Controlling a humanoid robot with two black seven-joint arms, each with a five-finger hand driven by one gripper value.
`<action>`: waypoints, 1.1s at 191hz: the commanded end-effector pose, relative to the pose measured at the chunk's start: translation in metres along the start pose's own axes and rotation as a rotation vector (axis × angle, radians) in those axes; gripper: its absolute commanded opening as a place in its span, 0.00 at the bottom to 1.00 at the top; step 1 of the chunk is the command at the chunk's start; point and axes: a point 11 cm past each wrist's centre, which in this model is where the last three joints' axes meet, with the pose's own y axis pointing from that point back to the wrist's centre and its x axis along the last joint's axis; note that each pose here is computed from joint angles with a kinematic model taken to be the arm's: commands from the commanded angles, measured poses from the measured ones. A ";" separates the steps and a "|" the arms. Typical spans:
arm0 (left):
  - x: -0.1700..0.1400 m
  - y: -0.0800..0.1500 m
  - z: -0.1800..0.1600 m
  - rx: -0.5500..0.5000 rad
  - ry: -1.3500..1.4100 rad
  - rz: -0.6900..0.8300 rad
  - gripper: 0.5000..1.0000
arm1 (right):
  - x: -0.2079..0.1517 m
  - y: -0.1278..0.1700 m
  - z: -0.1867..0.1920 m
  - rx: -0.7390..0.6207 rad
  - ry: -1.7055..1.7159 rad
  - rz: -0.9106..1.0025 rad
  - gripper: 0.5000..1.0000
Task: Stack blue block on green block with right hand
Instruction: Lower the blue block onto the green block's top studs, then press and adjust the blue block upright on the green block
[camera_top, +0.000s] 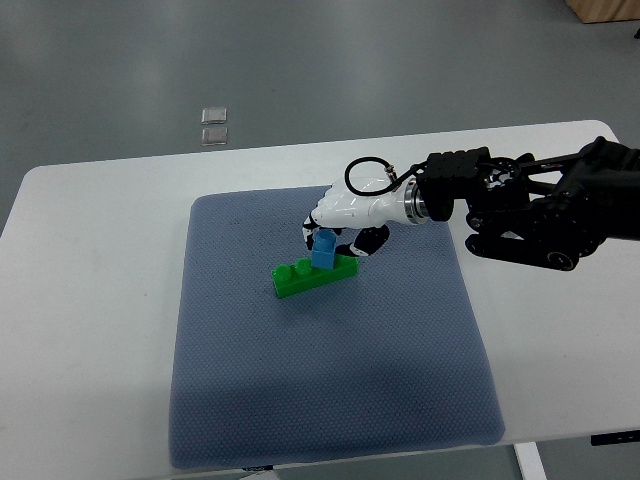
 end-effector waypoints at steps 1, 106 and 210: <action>0.000 0.000 0.000 0.000 0.000 0.000 1.00 | 0.002 0.002 0.003 -0.005 0.005 0.010 0.00; 0.000 0.000 0.000 0.000 0.001 0.000 1.00 | -0.007 0.000 -0.004 0.034 0.041 0.002 0.00; 0.000 0.000 0.000 0.000 0.000 0.000 1.00 | -0.003 0.003 0.006 0.006 0.057 0.008 0.00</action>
